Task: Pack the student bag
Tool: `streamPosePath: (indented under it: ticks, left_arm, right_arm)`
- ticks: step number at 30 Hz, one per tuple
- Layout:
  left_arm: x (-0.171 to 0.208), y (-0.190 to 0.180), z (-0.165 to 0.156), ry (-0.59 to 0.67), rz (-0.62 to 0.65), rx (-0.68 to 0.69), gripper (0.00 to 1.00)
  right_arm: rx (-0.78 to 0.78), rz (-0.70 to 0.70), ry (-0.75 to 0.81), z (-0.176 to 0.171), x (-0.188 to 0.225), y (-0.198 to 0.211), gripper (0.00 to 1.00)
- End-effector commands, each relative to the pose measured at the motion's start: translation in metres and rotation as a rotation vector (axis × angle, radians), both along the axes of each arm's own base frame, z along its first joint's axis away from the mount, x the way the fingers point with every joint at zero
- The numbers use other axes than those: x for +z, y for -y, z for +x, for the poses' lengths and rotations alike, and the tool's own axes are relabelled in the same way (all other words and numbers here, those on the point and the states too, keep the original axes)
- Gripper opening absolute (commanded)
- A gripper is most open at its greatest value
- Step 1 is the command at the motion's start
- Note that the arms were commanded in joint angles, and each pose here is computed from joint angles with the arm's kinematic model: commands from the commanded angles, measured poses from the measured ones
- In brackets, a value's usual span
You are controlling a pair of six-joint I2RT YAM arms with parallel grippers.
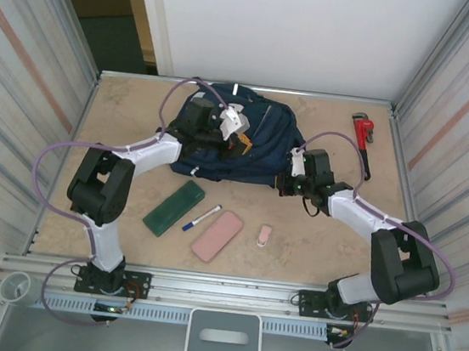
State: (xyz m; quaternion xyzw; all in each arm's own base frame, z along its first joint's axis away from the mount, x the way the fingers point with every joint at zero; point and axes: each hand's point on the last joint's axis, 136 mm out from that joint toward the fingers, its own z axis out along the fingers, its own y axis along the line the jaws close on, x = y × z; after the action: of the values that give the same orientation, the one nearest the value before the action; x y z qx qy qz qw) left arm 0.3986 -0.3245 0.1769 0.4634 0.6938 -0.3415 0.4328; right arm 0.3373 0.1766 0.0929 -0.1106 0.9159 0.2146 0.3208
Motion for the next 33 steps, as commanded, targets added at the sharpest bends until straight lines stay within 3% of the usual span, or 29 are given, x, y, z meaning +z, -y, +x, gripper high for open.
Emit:
streamPosePath:
  ticks: [1, 15, 30, 31, 33]
  left_arm:
    - [0.007, -0.027, 0.023, 0.074, 0.064, 0.075, 0.0]
    - [-0.02, -0.05, 0.044, 0.154, 0.252, 0.153, 0.0]
    - [-0.015, -0.028, 0.023, 0.074, 0.124, 0.036, 0.0]
    - [-0.019, -0.027, 0.022, 0.066, 0.128, 0.034, 0.02]
    - [-0.025, -0.023, 0.021, 0.057, 0.151, 0.037, 0.17]
  right_arm:
    - [-0.176, -0.09, -0.07, 0.0, -0.003, 0.047, 0.0]
    - [-0.322, -0.219, -0.137, -0.009, 0.0, 0.093, 0.0]
    - [-0.05, -0.019, -0.036, -0.003, 0.005, 0.016, 0.0]
    - [-0.052, -0.009, -0.03, -0.002, 0.006, 0.013, 0.0]
    - [-0.061, 0.016, -0.03, -0.002, 0.008, 0.007, 0.0]
